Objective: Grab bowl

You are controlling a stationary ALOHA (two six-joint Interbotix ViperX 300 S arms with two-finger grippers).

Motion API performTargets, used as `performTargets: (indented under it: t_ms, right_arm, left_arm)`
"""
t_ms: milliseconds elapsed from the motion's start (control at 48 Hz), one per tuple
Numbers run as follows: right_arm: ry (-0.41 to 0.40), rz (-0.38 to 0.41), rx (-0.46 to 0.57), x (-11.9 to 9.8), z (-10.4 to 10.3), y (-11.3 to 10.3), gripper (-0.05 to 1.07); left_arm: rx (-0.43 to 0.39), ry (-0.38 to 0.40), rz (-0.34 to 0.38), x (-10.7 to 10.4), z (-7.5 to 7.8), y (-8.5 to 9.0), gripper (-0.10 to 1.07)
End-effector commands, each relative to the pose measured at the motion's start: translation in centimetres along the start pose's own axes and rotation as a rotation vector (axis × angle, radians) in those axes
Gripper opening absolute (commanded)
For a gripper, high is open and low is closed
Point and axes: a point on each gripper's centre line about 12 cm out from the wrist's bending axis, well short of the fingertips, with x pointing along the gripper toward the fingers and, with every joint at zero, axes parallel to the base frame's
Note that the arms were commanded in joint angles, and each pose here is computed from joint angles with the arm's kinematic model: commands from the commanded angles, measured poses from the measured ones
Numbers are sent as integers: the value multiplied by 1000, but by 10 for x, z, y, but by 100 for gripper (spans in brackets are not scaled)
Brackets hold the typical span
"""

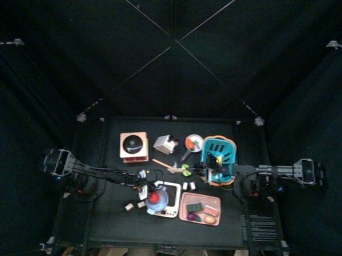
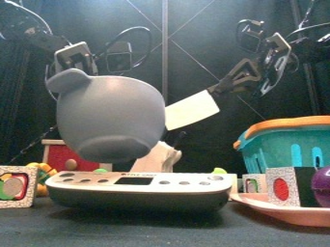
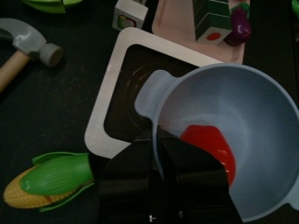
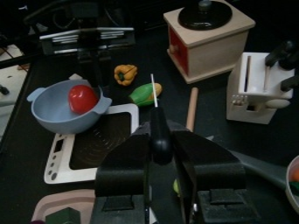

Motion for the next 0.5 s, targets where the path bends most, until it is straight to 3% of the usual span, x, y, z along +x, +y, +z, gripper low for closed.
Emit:
performTargets:
  t_ms: [0, 479]
  right_arm:
    - [-19, -2, -1, -1, 5, -1, 51]
    - [-8, -6, 2, 3, 3, -2, 51]
  left_arm:
    - [32, -9, -3, -14, 10, -2, 42]
    - [69, 37, 9, -19, 5, -1, 42]
